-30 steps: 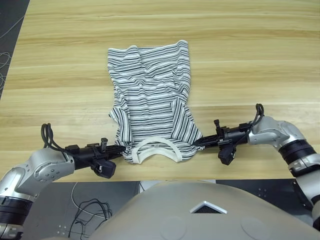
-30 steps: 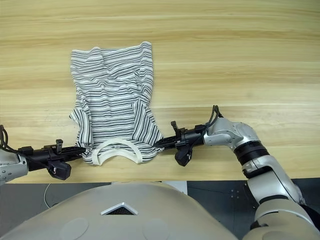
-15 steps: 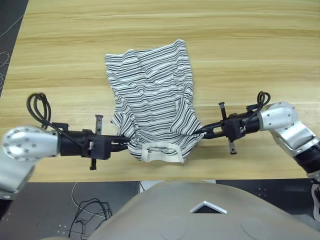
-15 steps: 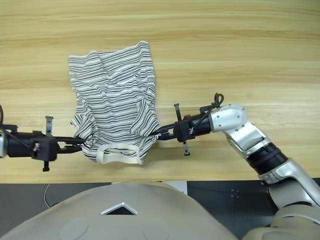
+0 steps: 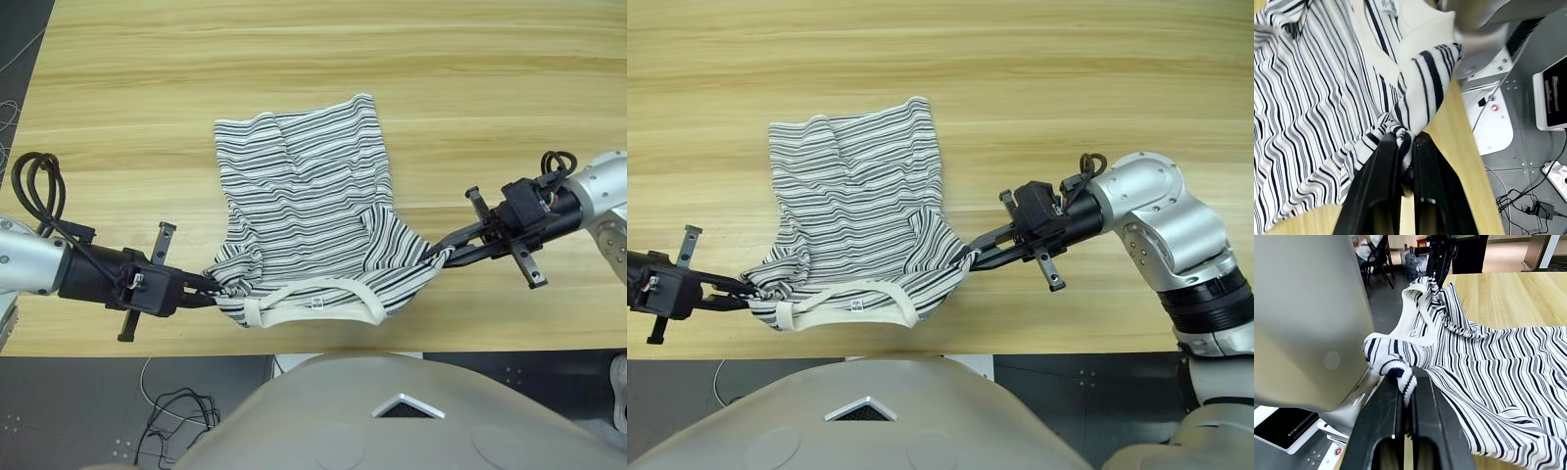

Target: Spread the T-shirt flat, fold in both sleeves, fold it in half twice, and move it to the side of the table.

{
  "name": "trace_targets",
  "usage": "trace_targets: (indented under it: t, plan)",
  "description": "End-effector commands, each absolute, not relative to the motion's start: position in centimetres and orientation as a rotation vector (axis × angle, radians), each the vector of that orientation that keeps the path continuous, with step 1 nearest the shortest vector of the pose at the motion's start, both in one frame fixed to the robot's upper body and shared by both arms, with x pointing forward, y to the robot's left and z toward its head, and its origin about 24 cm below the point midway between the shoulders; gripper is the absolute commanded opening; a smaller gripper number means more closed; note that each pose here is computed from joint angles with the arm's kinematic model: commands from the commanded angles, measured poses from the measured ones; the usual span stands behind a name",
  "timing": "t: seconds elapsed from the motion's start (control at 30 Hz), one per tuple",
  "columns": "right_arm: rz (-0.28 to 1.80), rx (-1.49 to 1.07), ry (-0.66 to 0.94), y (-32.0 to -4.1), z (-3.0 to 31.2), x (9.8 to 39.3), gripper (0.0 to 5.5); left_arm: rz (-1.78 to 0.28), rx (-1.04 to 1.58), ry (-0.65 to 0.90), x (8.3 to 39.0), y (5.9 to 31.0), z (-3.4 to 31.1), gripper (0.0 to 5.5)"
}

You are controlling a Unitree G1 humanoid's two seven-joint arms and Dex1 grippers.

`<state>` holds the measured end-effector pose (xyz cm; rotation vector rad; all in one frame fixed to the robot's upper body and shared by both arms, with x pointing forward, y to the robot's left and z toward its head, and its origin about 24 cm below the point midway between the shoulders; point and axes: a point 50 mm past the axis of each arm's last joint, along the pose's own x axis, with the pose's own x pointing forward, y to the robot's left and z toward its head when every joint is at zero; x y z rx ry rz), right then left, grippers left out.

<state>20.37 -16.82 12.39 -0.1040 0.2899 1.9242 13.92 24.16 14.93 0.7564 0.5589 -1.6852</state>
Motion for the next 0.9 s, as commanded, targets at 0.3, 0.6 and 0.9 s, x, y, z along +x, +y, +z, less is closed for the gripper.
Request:
trace_targets:
  t: [0.3,0.6,0.9]
  plan:
    - [1.909,-0.037,0.321,-17.2,12.1,19.1,0.10,-1.718,0.751,0.464,13.2,23.2,17.4,0.14]
    - [1.698,-0.087,0.210,-15.1,11.4,24.3,0.10,-1.624,0.708,0.416,18.2,23.6,16.9,0.14]
    - [1.462,-0.134,0.184,-14.1,9.8,30.6,0.10,-1.448,0.629,0.481,23.7,25.2,13.8,0.14]
